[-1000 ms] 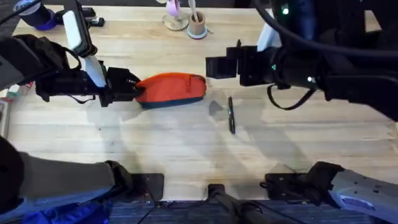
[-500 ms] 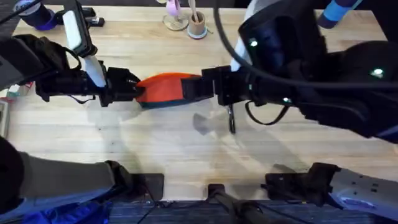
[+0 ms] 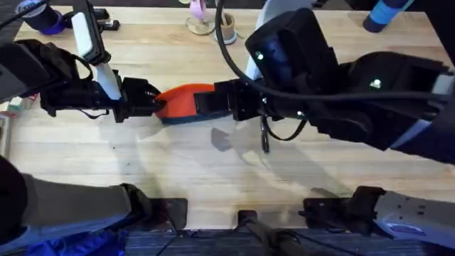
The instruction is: Unzip the bag, pick up the pens from the table one at a time and place them inside, then zip the bag closed.
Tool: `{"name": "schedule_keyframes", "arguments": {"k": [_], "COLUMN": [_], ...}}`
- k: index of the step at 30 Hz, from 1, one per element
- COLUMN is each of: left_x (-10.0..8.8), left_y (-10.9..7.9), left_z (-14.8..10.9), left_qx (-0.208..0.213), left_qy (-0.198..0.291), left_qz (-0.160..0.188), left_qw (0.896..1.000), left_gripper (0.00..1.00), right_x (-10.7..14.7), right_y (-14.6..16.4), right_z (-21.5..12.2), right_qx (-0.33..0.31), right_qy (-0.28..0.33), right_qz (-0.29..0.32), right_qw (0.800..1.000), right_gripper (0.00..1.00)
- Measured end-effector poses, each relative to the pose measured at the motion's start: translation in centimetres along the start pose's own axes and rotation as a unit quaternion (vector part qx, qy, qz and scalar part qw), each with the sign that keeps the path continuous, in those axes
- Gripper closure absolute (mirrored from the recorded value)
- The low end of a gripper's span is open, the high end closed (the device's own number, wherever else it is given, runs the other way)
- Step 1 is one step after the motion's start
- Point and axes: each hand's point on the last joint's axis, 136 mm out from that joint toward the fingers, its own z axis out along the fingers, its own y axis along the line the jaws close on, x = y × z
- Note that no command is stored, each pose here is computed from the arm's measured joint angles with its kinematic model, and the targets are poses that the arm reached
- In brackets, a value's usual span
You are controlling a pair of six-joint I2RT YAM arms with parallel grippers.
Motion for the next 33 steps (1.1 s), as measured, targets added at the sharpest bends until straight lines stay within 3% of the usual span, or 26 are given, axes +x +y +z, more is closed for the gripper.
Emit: {"name": "schedule_keyframes", "arguments": {"k": [33], "left_x": [0.0], "left_y": [0.0], "left_z": [0.0], "left_qx": [0.001], "left_qy": [0.0], "left_qz": [-0.001], "left_qw": [1.0], "left_gripper": [0.957], "right_x": [1.1], "right_y": [0.8], "right_z": [6.1], "right_qx": [-0.012], "right_qy": [0.026], "right_qz": [-0.001], "right_qw": [1.0], "right_gripper": [0.005]}}
